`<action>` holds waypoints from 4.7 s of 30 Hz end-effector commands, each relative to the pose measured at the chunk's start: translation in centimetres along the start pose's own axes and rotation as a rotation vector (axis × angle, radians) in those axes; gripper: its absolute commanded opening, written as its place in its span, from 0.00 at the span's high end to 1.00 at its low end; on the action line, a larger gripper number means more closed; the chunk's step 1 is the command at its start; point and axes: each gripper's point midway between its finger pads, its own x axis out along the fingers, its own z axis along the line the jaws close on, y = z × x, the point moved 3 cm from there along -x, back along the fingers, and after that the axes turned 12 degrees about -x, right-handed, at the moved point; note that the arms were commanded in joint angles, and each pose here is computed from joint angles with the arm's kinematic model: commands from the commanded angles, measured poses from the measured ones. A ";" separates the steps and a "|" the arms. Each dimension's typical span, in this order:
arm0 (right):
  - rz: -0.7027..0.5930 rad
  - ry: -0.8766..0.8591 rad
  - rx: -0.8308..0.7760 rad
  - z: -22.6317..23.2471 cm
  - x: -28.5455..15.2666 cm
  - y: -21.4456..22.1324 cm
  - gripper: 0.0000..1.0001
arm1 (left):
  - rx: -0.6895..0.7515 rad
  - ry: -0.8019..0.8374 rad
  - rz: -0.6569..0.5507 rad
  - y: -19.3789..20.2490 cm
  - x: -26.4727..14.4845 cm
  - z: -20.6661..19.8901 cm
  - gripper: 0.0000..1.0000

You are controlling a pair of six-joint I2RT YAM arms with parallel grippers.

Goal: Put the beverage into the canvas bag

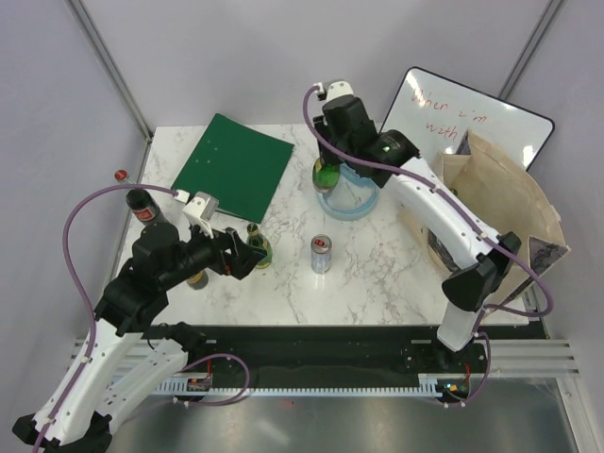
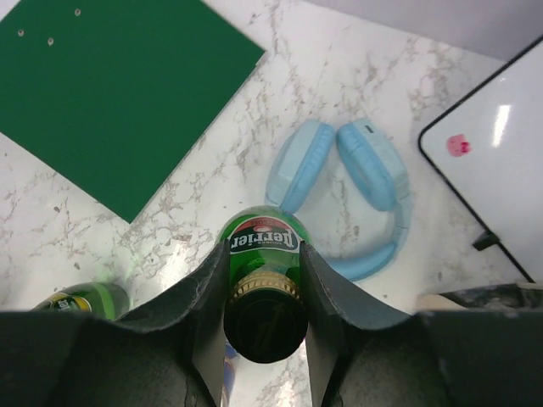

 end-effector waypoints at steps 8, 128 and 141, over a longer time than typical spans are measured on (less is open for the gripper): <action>-0.234 0.309 0.145 -15.5 -14.4 -5.0 1.00 | 0.024 0.050 -0.027 -0.8 0.2 -0.9 0.01; 0.118 0.766 0.570 -29.0 -10.0 20.8 0.31 | -0.018 0.030 -0.020 -0.9 0.6 -0.7 0.01; 0.016 0.677 0.564 -27.6 -17.3 13.3 0.29 | -0.118 -0.273 -0.154 -3.6 -0.5 2.5 0.00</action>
